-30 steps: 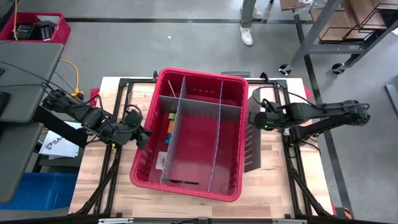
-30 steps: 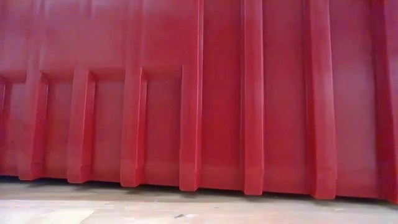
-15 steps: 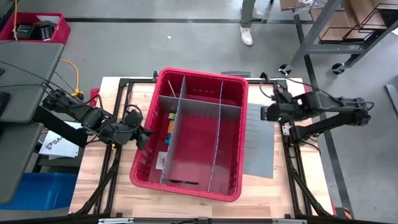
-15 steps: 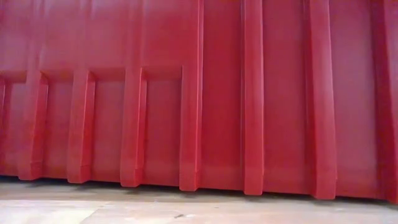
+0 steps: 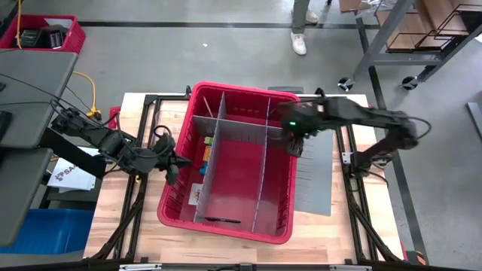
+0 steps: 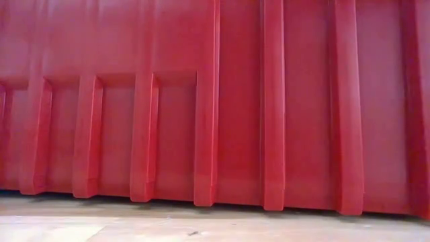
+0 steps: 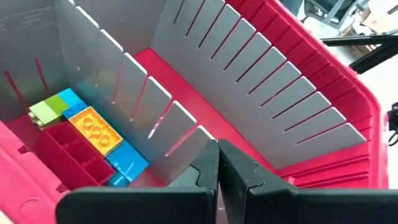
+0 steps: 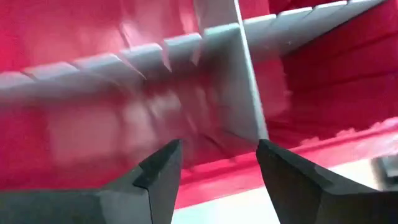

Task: Sort blocks
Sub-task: Break down the bin divider

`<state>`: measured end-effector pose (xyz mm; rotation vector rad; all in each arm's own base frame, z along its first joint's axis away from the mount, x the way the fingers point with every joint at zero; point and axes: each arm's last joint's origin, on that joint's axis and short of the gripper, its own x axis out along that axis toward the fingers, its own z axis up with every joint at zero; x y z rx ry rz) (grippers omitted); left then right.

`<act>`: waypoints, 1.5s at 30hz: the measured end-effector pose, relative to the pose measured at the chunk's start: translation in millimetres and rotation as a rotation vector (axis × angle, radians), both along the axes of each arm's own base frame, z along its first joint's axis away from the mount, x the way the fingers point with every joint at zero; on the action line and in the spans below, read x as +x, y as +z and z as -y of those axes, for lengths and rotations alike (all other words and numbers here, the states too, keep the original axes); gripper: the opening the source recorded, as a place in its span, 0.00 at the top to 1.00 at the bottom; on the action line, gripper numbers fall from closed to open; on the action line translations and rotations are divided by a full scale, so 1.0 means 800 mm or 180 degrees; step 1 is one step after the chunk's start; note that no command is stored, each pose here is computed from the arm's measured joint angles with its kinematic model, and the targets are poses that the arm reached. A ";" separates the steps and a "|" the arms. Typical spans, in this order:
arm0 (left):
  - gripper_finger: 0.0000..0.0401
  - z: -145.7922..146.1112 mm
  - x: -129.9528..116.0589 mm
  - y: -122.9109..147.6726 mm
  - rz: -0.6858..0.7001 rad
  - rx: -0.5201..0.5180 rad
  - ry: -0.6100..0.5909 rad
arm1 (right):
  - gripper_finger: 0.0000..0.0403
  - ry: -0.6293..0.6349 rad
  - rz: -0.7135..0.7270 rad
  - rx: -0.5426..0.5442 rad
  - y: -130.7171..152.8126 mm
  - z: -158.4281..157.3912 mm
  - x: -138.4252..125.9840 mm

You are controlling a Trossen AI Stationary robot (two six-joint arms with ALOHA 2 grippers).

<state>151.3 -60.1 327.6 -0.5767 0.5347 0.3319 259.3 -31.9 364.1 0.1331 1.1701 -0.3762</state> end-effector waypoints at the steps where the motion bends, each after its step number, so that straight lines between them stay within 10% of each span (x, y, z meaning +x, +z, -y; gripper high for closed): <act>1: 1.00 0.000 0.001 0.000 0.0009 -0.0011 0.0005 | 0.49 0.0123 -0.0200 -0.0075 -0.004 0.006 0.009; 24: 1.00 0.001 0.002 0.000 0.0002 0.0058 -0.0058 | 0.50 0.0450 -0.0806 0.0601 -0.099 0.109 0.097; 28: 1.00 0.001 0.002 0.000 0.0000 0.0075 -0.0062 | 0.73 0.0422 -0.0833 0.0678 -0.109 0.105 0.103; 32: 1.00 0.000 0.002 0.000 0.0004 0.0167 -0.0056 | 0.97 0.0406 -0.0735 0.0740 -0.099 0.097 0.106; 45: 1.00 -0.002 0.002 0.001 0.0034 0.0232 0.0042 | 1.00 0.0430 -0.0122 0.0446 0.031 0.087 0.088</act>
